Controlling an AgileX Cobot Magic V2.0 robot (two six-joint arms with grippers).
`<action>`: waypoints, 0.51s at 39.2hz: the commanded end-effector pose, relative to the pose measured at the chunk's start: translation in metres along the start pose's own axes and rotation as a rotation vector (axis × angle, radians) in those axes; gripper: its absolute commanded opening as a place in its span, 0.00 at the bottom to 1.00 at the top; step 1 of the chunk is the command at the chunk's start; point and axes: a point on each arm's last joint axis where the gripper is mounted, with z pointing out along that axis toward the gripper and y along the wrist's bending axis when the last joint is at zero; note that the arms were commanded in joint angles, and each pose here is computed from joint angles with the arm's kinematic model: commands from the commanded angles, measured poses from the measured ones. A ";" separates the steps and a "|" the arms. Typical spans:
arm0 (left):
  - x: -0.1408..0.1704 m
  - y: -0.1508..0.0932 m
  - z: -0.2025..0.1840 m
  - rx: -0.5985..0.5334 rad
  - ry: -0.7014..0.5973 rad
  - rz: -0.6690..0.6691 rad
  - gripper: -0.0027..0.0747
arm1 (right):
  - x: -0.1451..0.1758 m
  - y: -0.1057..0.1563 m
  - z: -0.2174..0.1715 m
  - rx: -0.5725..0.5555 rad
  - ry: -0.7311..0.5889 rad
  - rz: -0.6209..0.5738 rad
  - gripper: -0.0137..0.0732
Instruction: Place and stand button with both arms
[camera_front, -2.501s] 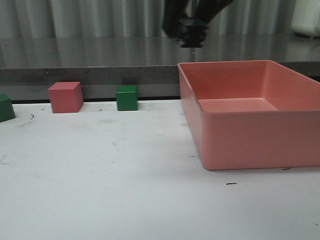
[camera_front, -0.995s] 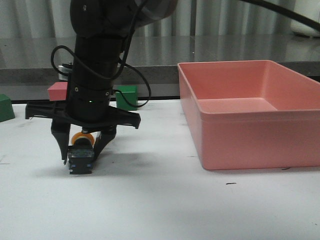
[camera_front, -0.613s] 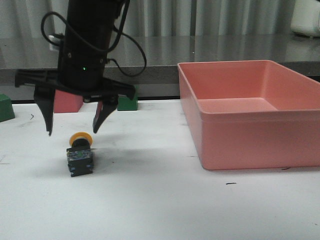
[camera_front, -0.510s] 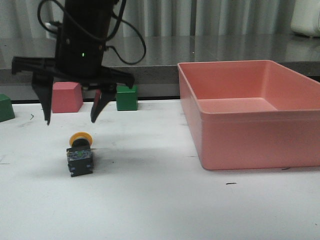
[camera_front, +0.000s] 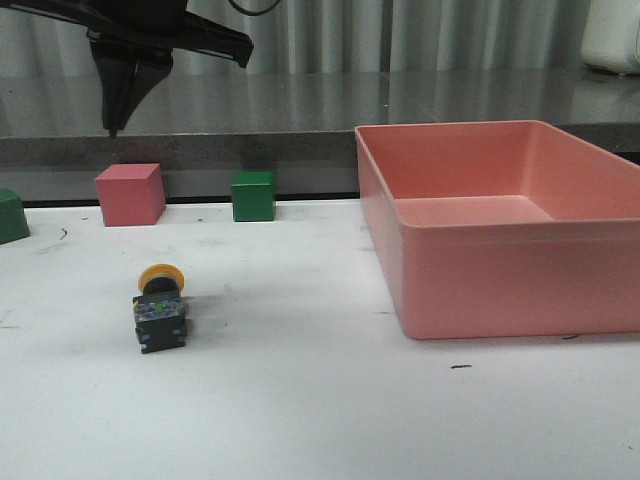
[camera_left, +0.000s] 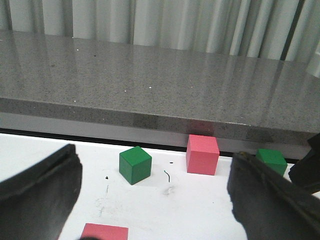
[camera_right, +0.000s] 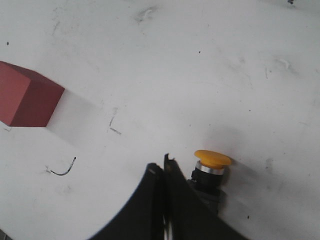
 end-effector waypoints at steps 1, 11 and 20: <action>-0.020 -0.002 -0.001 0.007 -0.112 -0.002 0.76 | -0.009 0.002 -0.078 -0.016 -0.070 -0.064 0.09; -0.020 -0.002 -0.001 0.007 -0.112 -0.002 0.76 | -0.017 -0.050 -0.182 0.045 -0.212 -0.035 0.09; -0.020 -0.002 -0.001 0.007 -0.112 -0.002 0.76 | -0.001 -0.141 -0.233 0.208 -0.211 0.139 0.09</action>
